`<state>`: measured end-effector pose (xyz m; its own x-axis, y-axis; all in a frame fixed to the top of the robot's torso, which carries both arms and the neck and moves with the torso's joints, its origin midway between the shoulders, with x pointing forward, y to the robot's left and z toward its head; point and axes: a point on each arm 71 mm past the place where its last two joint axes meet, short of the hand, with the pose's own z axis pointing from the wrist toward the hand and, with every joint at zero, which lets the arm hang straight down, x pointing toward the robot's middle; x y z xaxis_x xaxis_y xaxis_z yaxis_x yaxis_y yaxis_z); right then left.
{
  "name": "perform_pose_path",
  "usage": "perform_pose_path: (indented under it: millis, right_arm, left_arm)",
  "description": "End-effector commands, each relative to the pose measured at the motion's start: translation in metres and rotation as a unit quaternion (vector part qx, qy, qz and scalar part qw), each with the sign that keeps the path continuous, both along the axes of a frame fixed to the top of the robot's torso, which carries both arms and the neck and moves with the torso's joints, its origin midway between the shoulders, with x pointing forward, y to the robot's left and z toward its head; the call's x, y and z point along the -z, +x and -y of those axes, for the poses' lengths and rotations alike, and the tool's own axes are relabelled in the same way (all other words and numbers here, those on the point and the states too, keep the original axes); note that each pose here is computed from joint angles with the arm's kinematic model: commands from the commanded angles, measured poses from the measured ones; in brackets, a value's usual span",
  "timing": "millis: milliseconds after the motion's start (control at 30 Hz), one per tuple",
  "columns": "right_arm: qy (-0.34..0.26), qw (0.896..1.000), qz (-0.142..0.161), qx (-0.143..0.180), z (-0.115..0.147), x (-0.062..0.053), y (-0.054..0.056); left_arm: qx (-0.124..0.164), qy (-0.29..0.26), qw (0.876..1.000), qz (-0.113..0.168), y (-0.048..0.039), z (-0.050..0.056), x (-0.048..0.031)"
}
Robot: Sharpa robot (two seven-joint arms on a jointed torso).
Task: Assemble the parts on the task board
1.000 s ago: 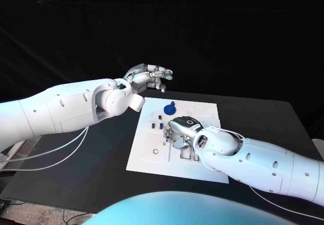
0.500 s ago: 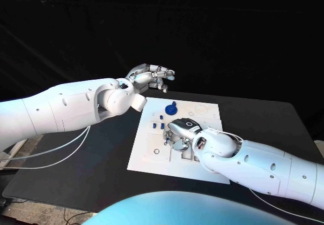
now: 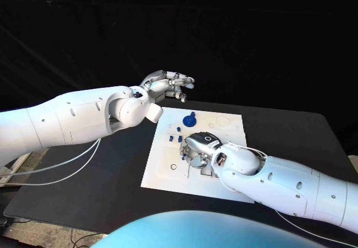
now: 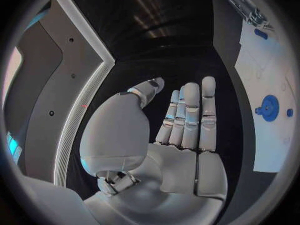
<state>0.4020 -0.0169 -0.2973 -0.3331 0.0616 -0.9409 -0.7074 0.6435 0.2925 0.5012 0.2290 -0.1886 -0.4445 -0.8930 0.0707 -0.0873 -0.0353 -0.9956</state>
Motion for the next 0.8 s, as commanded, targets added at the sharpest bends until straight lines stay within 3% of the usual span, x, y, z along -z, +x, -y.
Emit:
perform_pose_path:
  millis: [33, 800]
  right_arm:
    - [-0.011, 1.000, 0.000, -0.007, -0.0009, 0.0019, -0.0012]
    - [-0.030, 0.999, -0.016, -0.014, -0.0039, 0.0108, -0.0006]
  left_arm:
    - [0.008, -0.004, 1.000, 0.001, -0.0003, 0.0023, -0.0009]
    - [0.008, -0.003, 1.000, 0.000, 0.0002, 0.0022, -0.0005]
